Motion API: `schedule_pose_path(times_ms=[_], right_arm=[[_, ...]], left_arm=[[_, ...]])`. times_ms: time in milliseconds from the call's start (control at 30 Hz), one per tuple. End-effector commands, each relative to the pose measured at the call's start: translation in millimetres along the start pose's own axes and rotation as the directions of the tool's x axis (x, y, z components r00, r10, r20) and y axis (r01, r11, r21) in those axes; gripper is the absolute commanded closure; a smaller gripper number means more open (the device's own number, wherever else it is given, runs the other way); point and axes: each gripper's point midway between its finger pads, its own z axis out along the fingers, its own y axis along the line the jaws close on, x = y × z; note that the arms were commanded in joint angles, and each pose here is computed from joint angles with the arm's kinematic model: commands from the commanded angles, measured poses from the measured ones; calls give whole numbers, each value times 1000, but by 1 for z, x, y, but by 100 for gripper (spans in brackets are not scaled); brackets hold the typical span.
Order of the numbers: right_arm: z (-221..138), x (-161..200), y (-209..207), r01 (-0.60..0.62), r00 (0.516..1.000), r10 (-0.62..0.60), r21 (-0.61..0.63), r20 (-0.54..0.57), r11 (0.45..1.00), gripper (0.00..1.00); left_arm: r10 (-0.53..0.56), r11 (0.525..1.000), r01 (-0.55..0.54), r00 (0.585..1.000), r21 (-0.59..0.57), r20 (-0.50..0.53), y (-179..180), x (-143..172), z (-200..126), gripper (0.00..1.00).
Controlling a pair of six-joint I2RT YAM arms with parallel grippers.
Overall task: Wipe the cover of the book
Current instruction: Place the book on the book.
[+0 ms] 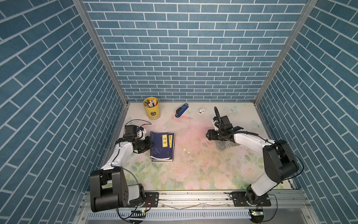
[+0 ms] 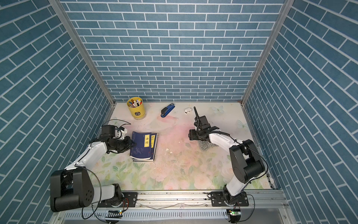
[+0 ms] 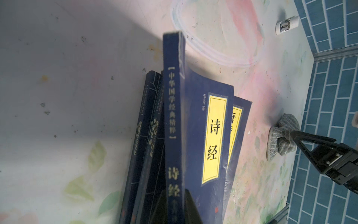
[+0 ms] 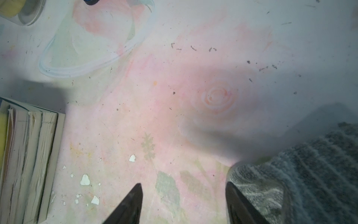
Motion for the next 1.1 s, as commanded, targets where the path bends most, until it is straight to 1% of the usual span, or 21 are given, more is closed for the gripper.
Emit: schedule_pose_path(times_ms=[0, 200, 433, 667, 800, 1067], right_arm=[[0, -3, 1, 46, 999, -46, -6, 11, 999, 32], [-1, -4, 0, 46, 999, -46, -6, 15, 999, 32], [-3, -5, -1, 49, 999, -49, -2, 20, 999, 32], [-3, -5, -1, 49, 999, -49, -4, 19, 999, 32], [-3, -4, -1, 49, 999, -49, -5, 18, 999, 32], [-1, -3, -2, 45, 999, -45, -5, 12, 999, 32]], left_arm=[[27, 999, -28, 999, -27, -24, -1, 0, 3, 99], [41, 998, -44, 997, -47, -71, -1, 3, 13, 98], [57, 997, -62, 991, -42, -123, -6, 10, 24, 97], [72, 994, -83, 988, -76, -138, -3, 11, 28, 96], [89, 989, -104, 987, -103, -136, -3, 9, 29, 93], [98, 987, -116, 983, -109, -155, -4, 13, 33, 90]])
